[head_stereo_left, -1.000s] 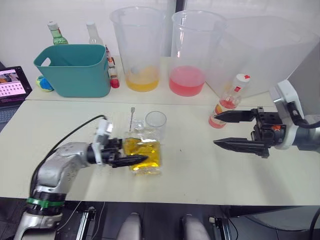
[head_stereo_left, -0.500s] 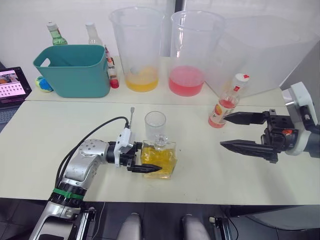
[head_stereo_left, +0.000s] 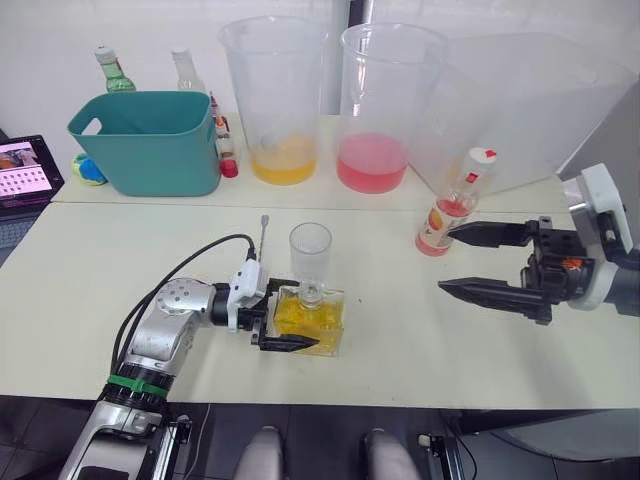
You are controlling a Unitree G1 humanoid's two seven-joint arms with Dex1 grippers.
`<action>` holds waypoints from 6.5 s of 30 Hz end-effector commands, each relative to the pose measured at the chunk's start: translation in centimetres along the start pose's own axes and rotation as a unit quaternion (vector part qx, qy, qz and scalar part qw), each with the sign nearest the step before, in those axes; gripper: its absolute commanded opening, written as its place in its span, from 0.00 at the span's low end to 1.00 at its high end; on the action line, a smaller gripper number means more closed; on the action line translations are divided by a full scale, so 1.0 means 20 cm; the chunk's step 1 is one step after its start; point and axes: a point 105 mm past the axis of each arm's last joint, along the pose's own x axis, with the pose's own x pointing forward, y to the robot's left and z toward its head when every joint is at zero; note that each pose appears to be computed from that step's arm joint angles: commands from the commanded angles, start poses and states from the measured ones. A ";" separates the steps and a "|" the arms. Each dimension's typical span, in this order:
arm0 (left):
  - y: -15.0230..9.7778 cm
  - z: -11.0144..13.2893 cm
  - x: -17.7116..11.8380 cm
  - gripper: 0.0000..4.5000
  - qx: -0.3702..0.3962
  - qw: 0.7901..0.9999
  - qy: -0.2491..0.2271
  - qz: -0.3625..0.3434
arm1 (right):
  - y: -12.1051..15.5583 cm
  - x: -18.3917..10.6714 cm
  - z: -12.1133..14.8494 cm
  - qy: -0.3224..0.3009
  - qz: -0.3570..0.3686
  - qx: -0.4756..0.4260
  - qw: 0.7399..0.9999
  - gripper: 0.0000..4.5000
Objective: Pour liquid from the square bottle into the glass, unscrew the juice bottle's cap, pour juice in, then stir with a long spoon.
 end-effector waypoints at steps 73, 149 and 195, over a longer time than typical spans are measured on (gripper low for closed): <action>-0.02 0.04 0.02 0.62 0.035 0.995 0.098 -0.013 | 0.19 0.65 0.12 -0.093 0.144 -0.057 0.983 0.24; 0.02 0.08 0.08 0.62 0.036 0.999 0.019 0.024 | -0.34 -0.42 -0.29 -0.031 -0.233 0.072 0.969 0.99; 0.32 0.43 -0.67 0.62 0.138 0.936 0.117 0.301 | -0.06 0.15 -0.30 0.015 0.049 0.082 0.995 0.99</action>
